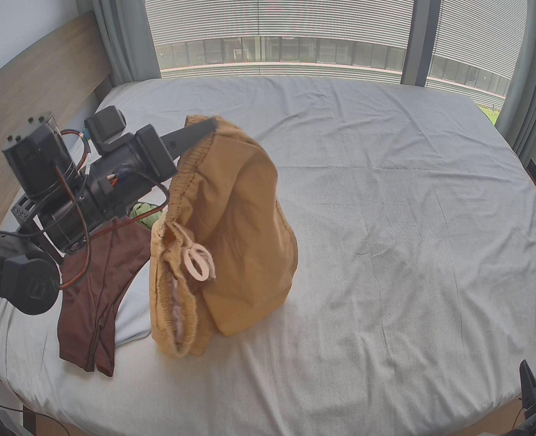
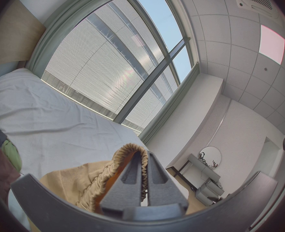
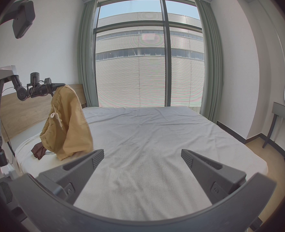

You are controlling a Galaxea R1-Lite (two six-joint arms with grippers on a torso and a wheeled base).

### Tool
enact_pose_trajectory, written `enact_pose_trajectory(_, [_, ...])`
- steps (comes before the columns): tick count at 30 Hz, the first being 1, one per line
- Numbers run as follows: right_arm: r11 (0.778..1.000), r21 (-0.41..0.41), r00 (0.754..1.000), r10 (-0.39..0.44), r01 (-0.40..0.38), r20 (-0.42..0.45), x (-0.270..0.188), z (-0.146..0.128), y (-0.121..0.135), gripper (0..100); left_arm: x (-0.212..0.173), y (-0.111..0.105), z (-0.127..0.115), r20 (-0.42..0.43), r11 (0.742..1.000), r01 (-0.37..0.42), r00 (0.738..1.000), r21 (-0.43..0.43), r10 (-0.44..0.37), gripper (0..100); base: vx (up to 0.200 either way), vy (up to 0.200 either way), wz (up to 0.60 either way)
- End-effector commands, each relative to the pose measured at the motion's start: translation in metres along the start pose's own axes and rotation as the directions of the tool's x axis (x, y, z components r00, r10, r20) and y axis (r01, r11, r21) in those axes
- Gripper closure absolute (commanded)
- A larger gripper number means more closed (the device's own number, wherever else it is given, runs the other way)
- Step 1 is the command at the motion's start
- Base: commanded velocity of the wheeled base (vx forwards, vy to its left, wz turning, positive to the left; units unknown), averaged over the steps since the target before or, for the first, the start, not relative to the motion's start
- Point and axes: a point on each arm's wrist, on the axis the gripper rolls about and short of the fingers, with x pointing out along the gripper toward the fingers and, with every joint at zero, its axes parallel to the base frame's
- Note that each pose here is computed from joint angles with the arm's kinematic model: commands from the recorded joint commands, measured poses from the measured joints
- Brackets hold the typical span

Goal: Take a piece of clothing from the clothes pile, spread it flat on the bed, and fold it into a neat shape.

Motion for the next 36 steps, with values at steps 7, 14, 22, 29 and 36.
enact_pose_trajectory(7, [1.000, -0.002, 1.000, 0.000, 0.000, -0.001, 0.000, -0.005, 0.000, 0, 0.033, -0.012, -0.006, 0.024, 0.994, 0.054, 0.998, -0.092, -0.052, 100, 0.000, 0.000, 0.00])
enact_pose_trajectory(14, [1.000, -0.002, 1.000, 0.000, 0.000, -0.001, 0.000, -0.005, 0.000, 0, 0.042, -0.024, 0.004, 0.058, 0.981, 0.105, 0.994, -0.163, -0.097, 100, 0.000, 0.000, 0.00])
enact_pose_trajectory(22, [1.000, -0.002, 1.000, 0.000, 0.000, -0.001, 0.000, -0.005, 0.000, 0, 0.048, -0.037, 0.005, 0.064, 0.974, 0.146, 0.988, -0.172, -0.137, 100, 0.000, 0.000, 0.00])
enact_pose_trajectory(29, [1.000, -0.002, 1.000, 0.000, 0.000, -0.001, 0.000, -0.005, 0.000, 0, 0.054, -0.054, 0.013, 0.096, 0.966, 0.188, 0.980, -0.175, -0.173, 100, 0.000, 0.000, 0.00])
enact_pose_trajectory(36, [1.000, -0.002, 1.000, 0.000, 0.000, -0.001, 0.000, -0.005, 0.000, 0, 0.057, -0.051, 0.011, 0.085, 0.966, 0.174, 0.983, -0.192, -0.160, 100, 0.000, 0.000, 0.00])
